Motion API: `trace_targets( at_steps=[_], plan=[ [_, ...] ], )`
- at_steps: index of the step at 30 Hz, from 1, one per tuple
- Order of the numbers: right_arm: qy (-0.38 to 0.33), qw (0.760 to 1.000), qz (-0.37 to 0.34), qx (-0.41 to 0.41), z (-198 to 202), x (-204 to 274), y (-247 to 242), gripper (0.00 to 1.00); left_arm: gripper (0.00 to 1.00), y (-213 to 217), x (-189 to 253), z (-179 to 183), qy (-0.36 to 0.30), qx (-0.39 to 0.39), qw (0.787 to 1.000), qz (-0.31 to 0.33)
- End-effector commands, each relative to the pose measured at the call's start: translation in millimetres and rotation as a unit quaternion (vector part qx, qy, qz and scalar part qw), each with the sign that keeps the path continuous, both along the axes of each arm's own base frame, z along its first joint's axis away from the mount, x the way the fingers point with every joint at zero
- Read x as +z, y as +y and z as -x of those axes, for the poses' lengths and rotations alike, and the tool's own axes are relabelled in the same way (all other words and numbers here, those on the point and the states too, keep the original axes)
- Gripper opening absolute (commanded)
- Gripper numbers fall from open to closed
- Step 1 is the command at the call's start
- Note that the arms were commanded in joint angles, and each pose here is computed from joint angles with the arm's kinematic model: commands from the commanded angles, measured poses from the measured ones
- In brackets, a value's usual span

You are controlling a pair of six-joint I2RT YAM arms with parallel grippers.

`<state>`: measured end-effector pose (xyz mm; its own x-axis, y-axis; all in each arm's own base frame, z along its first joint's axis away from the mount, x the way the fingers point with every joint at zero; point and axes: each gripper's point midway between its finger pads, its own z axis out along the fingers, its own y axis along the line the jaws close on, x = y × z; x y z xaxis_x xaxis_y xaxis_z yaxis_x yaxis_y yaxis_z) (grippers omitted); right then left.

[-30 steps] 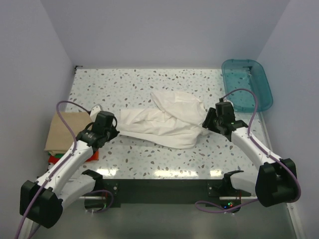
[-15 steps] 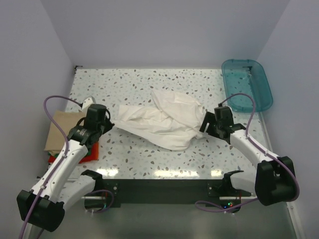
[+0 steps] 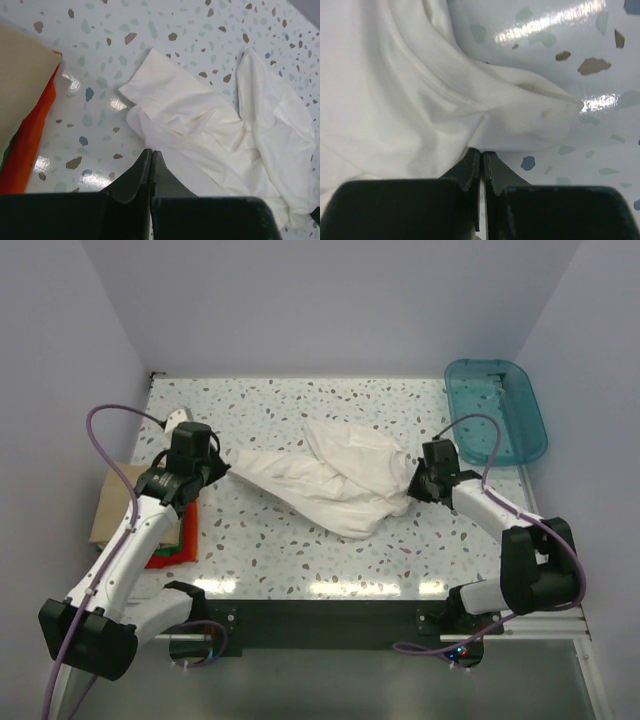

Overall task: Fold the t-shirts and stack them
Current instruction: Flatten the tshirt out

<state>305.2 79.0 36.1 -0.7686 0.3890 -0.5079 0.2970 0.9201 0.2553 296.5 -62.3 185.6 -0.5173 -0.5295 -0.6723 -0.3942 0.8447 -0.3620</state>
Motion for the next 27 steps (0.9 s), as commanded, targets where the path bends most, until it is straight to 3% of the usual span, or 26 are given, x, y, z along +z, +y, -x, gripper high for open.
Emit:
trace_targets(
  at_steps=[1, 8, 17, 23, 27],
  plan=[
    [-0.088, 0.996, -0.003, -0.004, -43.3, 74.7, 3.1, 0.00, 0.00, 8.4, 63.0, -28.5, -0.079, 0.004, 0.997, -0.006],
    [-0.192, 0.981, 0.003, -0.020, -60.4, 189.2, -13.1, 0.00, 0.00, 34.6, 126.9, -40.6, -0.142, 0.025, 0.989, -0.020],
    [-0.277, 0.960, 0.026, -0.038, -48.2, 288.0, -35.1, 0.00, 0.00, 57.7, 189.9, -26.2, -0.206, 0.055, 0.976, -0.040],
    [-0.314, 0.949, 0.016, -0.031, -48.1, 326.3, -32.5, 0.00, 0.00, 56.3, 199.5, -27.1, -0.218, 0.049, 0.974, -0.041],
    [-0.278, 0.960, 0.022, -0.015, -67.8, 306.4, -25.8, 0.00, 0.00, 47.0, 185.0, -40.9, -0.208, 0.032, 0.977, -0.029]
  ],
)
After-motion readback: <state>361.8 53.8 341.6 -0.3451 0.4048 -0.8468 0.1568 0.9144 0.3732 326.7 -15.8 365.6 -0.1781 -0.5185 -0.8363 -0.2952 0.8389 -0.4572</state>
